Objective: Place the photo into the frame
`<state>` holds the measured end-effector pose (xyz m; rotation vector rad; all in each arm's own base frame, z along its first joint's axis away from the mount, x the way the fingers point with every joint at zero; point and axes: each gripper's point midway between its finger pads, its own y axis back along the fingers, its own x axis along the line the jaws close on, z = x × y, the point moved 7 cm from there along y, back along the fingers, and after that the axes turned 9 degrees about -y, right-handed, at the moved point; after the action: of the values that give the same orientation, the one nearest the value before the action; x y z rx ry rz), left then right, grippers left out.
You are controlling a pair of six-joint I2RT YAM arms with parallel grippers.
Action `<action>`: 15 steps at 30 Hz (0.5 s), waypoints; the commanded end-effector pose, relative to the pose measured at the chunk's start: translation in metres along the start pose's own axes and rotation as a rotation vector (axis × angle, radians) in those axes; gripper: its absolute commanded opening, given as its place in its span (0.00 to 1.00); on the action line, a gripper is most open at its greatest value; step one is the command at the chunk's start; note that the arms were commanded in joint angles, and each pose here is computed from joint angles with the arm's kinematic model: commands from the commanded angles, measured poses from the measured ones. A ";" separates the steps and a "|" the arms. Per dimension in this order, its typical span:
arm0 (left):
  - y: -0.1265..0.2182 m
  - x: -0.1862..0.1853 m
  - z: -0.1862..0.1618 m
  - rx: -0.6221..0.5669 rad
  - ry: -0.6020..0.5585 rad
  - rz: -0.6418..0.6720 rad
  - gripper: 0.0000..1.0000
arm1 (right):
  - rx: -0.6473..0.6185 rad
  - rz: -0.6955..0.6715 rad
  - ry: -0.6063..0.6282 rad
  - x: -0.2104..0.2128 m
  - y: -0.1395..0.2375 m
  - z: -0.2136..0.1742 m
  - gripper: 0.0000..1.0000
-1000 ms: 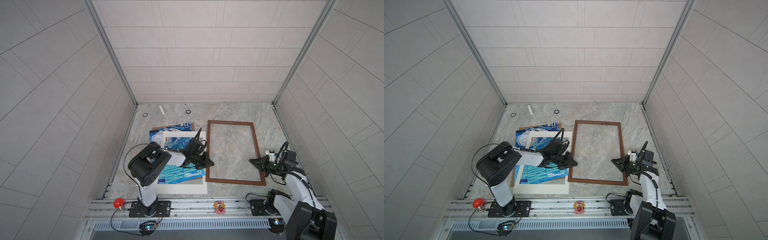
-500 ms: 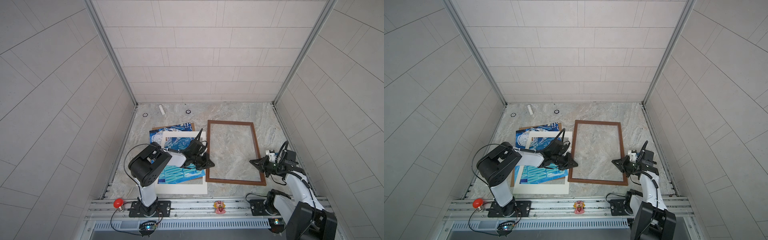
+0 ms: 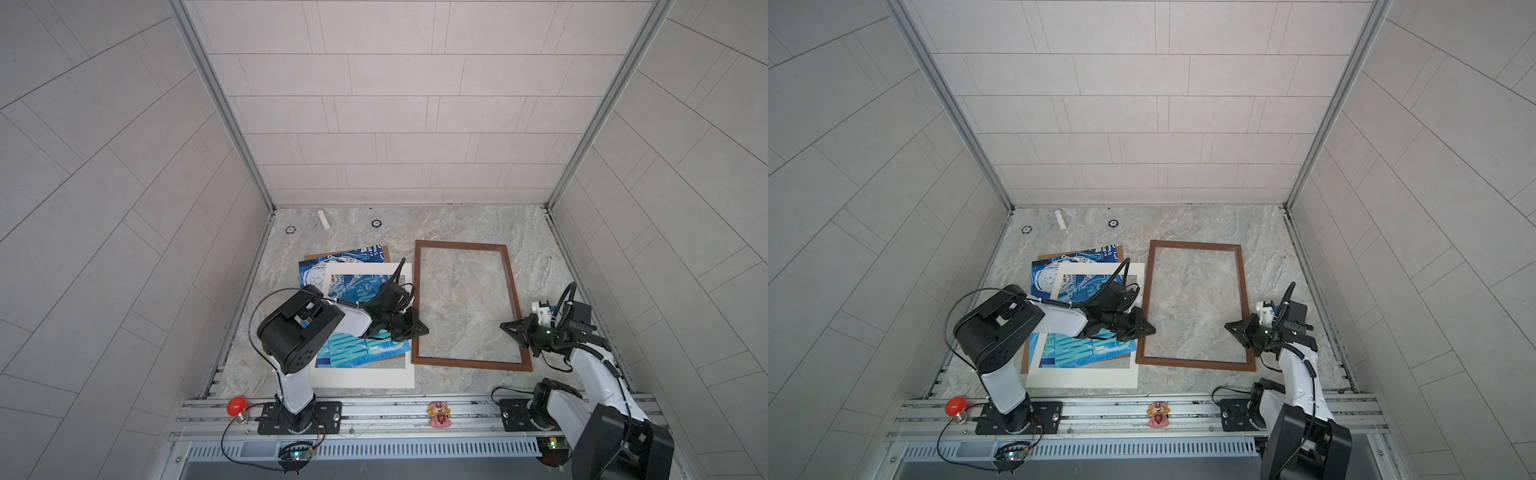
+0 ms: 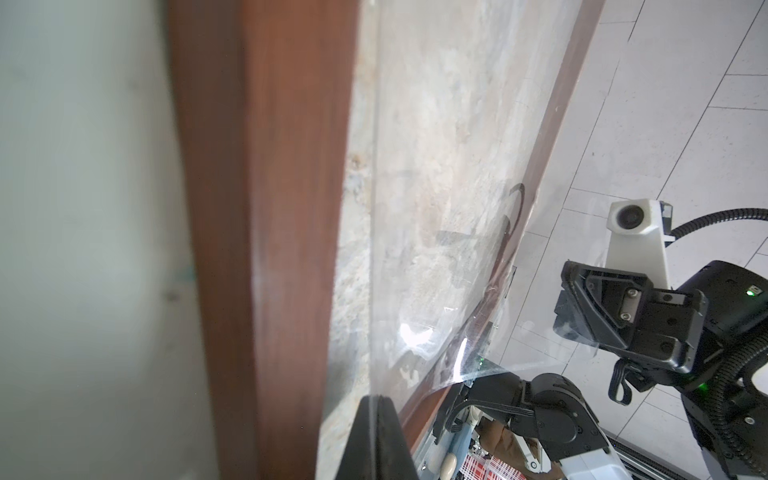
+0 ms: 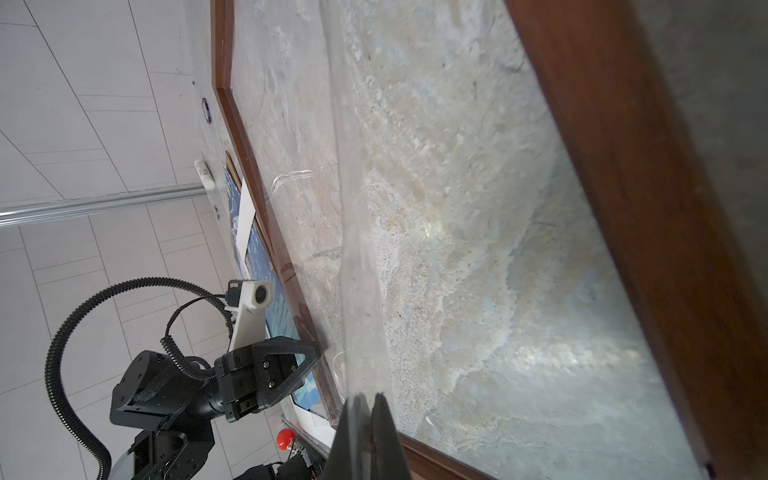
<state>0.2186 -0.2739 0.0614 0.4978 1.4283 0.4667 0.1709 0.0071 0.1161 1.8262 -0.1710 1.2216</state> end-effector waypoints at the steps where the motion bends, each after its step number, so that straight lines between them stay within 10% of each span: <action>1: 0.003 -0.003 0.002 -0.042 -0.062 -0.004 0.00 | -0.021 -0.013 0.082 0.007 0.008 -0.001 0.00; 15: 0.001 -0.001 0.004 -0.091 -0.110 0.029 0.00 | -0.082 0.009 0.184 0.016 0.015 -0.001 0.00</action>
<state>0.2190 -0.2739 0.0584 0.4903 1.3478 0.4971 0.1693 0.0063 0.1349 1.6717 -0.1439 1.3467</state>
